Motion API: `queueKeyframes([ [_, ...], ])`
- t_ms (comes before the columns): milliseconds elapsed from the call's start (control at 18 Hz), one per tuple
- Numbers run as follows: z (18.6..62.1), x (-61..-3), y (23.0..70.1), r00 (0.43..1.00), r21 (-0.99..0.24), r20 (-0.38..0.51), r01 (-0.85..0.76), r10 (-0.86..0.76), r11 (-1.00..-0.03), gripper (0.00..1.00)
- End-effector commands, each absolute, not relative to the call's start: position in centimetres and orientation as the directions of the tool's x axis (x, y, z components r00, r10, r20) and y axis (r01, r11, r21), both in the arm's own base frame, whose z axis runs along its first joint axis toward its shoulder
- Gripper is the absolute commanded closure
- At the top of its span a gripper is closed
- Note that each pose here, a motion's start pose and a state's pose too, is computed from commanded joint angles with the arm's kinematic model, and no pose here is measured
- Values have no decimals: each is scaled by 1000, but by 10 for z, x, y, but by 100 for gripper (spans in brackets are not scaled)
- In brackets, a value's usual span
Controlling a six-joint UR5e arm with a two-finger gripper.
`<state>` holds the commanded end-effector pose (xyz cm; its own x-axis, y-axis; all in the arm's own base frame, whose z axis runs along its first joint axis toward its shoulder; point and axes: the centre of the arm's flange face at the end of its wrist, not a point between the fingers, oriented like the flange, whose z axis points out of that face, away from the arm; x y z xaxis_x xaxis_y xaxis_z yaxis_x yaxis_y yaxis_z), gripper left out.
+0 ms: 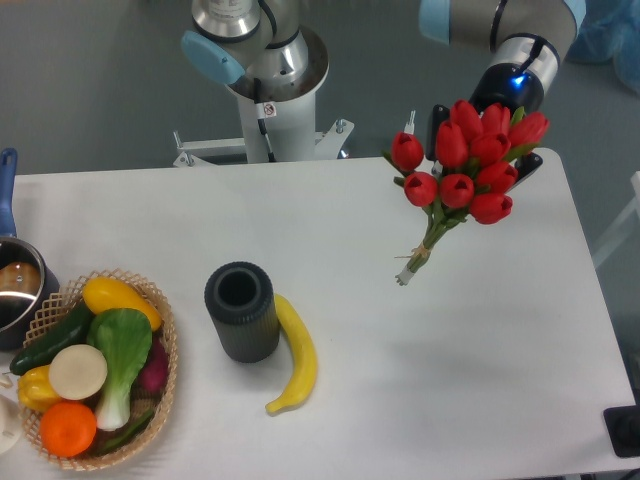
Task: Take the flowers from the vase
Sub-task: 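Carry the tulip bunch up and away from the vase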
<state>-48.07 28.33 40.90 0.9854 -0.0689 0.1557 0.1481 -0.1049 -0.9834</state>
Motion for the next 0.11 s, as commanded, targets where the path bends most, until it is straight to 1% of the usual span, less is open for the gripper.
queueKeyframes([
  [111,408,-476,283,985,-983,160,153,-69,-105,56],
])
